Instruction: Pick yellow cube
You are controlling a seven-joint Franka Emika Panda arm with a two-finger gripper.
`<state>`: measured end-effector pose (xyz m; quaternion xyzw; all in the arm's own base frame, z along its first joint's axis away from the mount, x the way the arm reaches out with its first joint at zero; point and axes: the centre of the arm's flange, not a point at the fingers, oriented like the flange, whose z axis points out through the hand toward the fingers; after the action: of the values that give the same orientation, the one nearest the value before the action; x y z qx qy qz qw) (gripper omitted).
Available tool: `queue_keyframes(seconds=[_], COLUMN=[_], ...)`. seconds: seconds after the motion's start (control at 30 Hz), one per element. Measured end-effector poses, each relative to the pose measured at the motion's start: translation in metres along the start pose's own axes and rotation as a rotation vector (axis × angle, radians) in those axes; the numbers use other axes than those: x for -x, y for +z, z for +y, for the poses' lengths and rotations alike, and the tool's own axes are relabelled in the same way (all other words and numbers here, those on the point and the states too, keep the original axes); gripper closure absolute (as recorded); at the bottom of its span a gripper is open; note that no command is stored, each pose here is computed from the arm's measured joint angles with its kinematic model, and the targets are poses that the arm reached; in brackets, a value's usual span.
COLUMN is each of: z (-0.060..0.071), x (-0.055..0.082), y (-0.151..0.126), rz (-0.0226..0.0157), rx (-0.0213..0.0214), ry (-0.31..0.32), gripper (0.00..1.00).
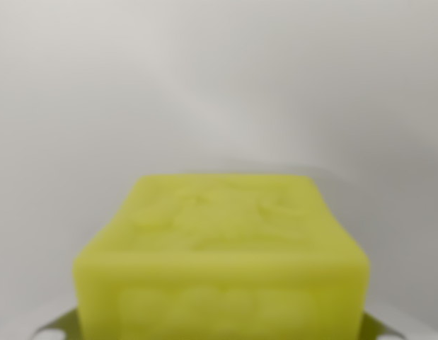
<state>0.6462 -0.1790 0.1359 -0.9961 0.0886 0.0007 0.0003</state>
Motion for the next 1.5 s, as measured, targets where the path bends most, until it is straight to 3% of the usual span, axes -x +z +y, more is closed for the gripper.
queue_keyframes(seconds=[1.5], z=[0.000], x=[0.000], y=[-0.075], rz=[-0.0006], rx=[-0.0002], ry=[0.000], gripper=[1.00])
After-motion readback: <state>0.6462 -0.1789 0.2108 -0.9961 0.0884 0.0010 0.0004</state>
